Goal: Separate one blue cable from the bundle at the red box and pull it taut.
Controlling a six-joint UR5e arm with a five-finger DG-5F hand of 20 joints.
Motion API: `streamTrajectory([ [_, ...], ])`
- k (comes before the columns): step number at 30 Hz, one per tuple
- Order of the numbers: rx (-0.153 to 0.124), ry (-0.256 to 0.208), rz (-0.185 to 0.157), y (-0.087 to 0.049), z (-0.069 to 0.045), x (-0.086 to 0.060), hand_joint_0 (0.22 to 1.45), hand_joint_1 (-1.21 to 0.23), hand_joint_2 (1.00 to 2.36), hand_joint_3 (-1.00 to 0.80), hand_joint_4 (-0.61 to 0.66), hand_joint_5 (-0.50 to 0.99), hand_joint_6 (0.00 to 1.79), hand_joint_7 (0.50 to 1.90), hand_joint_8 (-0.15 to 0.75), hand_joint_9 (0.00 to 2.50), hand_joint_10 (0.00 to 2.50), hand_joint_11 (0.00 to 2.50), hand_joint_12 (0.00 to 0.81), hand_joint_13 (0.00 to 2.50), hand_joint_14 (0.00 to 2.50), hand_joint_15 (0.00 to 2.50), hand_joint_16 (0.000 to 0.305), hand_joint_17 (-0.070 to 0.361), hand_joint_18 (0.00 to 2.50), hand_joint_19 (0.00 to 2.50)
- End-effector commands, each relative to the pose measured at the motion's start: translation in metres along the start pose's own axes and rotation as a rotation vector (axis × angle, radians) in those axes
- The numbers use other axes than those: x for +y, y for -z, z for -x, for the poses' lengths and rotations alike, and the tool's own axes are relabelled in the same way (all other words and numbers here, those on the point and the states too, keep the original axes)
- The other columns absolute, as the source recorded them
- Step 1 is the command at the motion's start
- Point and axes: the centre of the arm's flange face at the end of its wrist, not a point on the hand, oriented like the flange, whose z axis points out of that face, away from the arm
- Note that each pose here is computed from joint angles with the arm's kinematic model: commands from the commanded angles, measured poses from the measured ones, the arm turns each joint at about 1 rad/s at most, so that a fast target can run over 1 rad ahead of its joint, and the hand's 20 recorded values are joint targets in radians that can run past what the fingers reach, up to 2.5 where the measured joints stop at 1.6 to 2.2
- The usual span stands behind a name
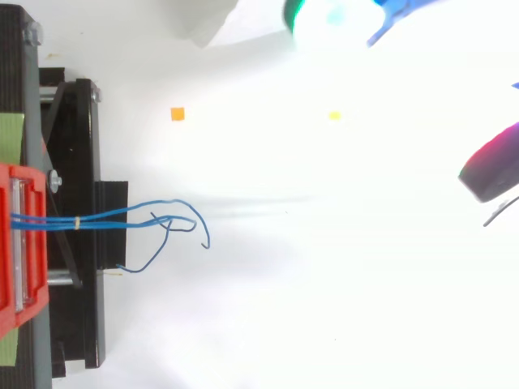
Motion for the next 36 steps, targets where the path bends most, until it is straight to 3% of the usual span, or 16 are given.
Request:
streamTrajectory([
  [1,0.007,0.007,-0.004,-0.022,-0.012,-0.009,0.48,-0.70,1.00,-0.50,0.23,-0.23,0.50,0.76,0.331,0.59,0.01,0.48,0.425,0.57,0.01,0.34,0.058,0.131,0.57,0.51],
  [6,0.026,0.011,0.009,-0.046,-0.025,-0.018,0.48,-0.69,1.00,-0.50,0.24,-0.23,0.50,0.76,0.335,0.60,0.01,0.48,0.427,0.58,0.01,0.34,0.058,0.131,0.59,0.51],
  [10,0.021,0.017,0.020,-0.048,-0.026,-0.015,0.49,-0.68,1.00,-0.50,0.24,-0.23,0.50,0.77,0.336,0.61,0.01,0.48,0.425,0.59,0.01,0.34,0.058,0.131,0.60,0.52],
  [13,-0.005,0.055,0.008,-0.048,-0.028,-0.014,0.49,-0.68,1.00,-0.50,0.24,-0.23,0.50,0.76,0.337,0.61,0.01,0.48,0.428,0.60,0.01,0.35,0.059,0.132,0.60,0.52],
  [16,-0.006,0.083,0.001,-0.049,-0.034,-0.018,0.49,-0.67,1.00,-0.50,0.25,-0.23,0.50,0.76,0.336,0.61,0.01,0.48,0.428,0.60,0.01,0.35,0.058,0.131,0.60,0.53],
  [20,0.006,0.087,-0.010,-0.056,-0.046,-0.034,0.49,-0.67,1.00,-0.50,0.25,-0.22,0.50,0.77,0.340,0.62,0.01,0.49,0.428,0.60,0.01,0.35,0.058,0.132,0.61,0.53],
  [26,0.003,0.094,0.007,-0.061,-0.054,-0.033,0.49,-0.66,1.00,-0.50,0.25,-0.22,0.50,0.77,0.340,0.62,0.01,0.49,0.428,0.61,0.01,0.36,0.059,0.132,0.62,0.53],
  [31,-0.026,0.100,0.011,-0.068,-0.063,-0.044,0.49,-0.66,1.00,-0.50,0.26,-0.22,0.50,0.77,0.342,0.63,0.01,0.50,0.428,0.61,0.01,0.36,0.058,0.131,0.63,0.53],
  [36,-0.033,0.097,0.027,-0.070,-0.066,-0.042,0.50,-0.66,1.00,-0.50,0.26,-0.22,0.50,0.77,0.343,0.64,0.01,0.50,0.429,0.62,0.01,0.36,0.058,0.131,0.63,0.54],
])
